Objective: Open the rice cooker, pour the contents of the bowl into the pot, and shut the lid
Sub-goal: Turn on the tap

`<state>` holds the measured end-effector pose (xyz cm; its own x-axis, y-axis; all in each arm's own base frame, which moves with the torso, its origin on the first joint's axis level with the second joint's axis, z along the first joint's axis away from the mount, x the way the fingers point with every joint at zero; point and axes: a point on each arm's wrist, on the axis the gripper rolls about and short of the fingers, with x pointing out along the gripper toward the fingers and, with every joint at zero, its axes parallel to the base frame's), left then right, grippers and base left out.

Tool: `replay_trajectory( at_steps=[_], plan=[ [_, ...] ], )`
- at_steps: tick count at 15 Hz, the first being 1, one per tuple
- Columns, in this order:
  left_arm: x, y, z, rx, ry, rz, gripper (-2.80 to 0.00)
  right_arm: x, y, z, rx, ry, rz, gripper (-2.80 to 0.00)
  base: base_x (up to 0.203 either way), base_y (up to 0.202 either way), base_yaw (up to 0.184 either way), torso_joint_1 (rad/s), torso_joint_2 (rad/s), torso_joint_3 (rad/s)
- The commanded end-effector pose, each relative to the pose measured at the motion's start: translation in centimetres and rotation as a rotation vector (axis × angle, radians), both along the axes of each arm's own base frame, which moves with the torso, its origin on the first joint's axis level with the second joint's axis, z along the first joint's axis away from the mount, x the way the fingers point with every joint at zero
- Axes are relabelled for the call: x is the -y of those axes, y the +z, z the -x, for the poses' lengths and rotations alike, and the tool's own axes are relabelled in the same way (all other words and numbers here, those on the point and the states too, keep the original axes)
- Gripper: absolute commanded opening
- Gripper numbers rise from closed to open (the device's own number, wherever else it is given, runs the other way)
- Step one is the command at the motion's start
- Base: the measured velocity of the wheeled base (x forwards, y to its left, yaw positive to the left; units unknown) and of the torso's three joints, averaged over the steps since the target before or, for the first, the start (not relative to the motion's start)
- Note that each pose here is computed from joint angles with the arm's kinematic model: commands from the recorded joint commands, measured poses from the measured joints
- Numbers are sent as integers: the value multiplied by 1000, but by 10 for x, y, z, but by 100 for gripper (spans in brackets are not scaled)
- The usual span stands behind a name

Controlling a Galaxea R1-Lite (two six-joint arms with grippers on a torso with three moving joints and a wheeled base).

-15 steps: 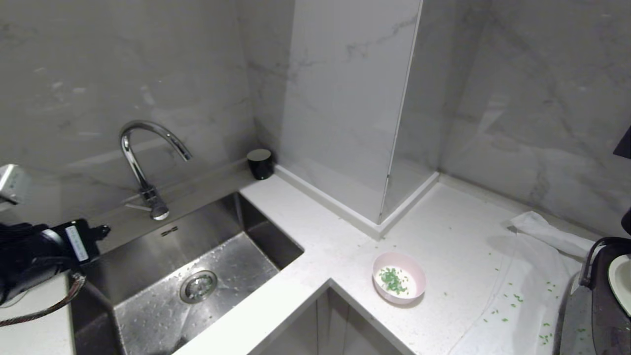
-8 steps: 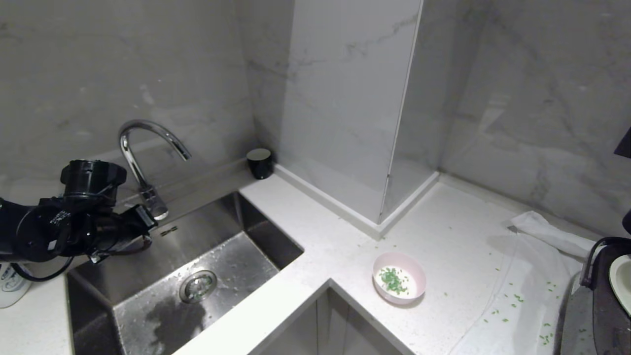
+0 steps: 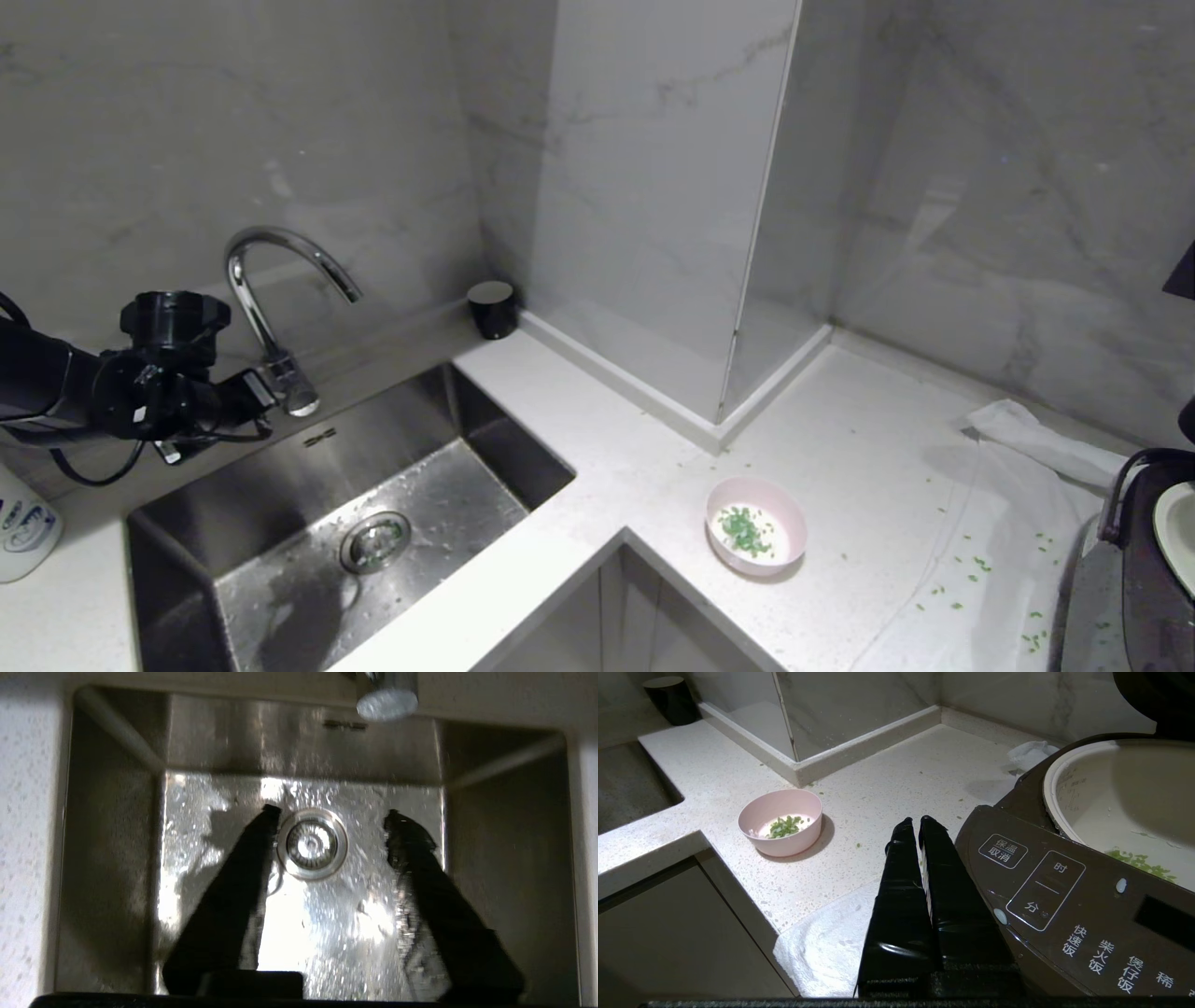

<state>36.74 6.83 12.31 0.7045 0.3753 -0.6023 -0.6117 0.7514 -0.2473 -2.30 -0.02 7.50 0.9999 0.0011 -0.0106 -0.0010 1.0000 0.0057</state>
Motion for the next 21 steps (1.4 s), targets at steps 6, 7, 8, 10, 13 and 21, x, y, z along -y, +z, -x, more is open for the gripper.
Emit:
replay_trajectory(
  at_steps=[6,7,8,10,13,21],
  plan=[
    [-18,-19,-54,44,60,-28,0,0,0,0,0,2,0,-280,0,0,0,0,0,0],
    [-19,-20,-60,52,61,-30,0,0,0,0,0,0,0,-280,0,0,0,0,0,0],
    [-20,-23,-67,59,65,-34,0,0,0,0,0,1,0,-280,0,0,0,0,0,0],
    [-24,-29,-81,68,88,-54,0,0,0,0,0,0,0,-280,0,0,0,0,0,0],
    [-30,-39,-92,72,102,-61,0,0,0,0,0,0,0,-280,0,0,0,0,0,0],
    [-48,-43,-110,113,129,-70,0,0,0,0,0,1,0,-280,0,0,0,0,0,0]
  ],
)
